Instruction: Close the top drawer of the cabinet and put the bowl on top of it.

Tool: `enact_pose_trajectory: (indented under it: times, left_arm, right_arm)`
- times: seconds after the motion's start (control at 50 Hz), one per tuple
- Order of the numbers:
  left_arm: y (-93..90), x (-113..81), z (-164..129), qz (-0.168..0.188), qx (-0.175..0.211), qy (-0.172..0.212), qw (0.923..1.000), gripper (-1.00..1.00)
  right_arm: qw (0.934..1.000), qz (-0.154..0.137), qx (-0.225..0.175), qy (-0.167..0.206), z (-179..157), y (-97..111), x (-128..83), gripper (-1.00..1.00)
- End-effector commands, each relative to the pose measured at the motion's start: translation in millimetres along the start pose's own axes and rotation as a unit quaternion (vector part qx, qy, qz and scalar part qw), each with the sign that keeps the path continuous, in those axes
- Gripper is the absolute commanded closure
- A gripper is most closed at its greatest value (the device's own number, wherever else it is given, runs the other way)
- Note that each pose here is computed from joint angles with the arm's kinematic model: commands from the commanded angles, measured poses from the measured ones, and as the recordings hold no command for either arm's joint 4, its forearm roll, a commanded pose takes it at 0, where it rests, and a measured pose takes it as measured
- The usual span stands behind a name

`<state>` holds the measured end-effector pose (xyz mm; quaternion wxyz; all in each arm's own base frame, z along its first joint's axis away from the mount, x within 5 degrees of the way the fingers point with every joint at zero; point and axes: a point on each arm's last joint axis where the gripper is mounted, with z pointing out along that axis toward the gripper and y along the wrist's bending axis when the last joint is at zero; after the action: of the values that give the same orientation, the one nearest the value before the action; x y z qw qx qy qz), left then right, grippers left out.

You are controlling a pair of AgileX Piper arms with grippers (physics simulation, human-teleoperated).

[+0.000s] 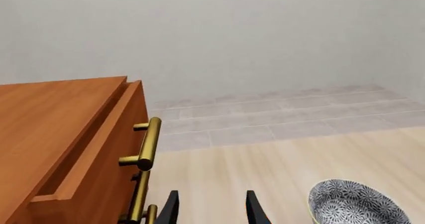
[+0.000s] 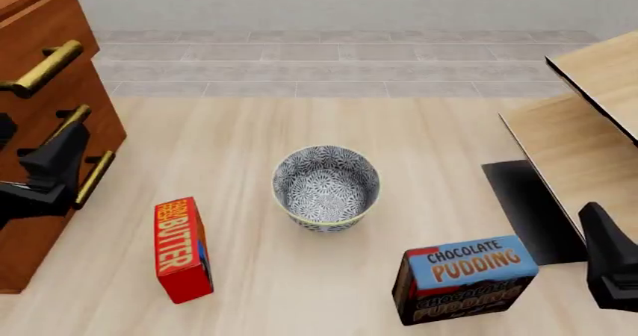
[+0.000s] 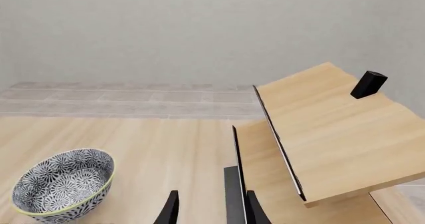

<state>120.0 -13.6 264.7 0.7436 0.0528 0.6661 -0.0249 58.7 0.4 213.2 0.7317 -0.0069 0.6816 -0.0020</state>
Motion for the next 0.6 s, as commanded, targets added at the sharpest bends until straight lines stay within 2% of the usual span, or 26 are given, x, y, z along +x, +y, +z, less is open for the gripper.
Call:
enact_pose_trajectory:
  times: [0.02,0.34,0.6]
  left_arm:
    - [-2.0,-2.6,24,0.006,0.007,-0.005,0.9999,-1.0]
    - [-3.2,-2.7,53,0.001,0.009,-0.004,0.9999,-1.0]
    - [2.2,5.0,69,0.004,-0.006,0.0,1.0,-1.0]
  right_arm:
    - [1.0,-0.001,0.001,0.001,0,0,0,-1.0]
    - [1.0,0.005,0.007,-0.002,-1,-1,0,-1.0]
    - [0.9999,0.009,0.011,-0.002,-2,-1,0,-1.0]
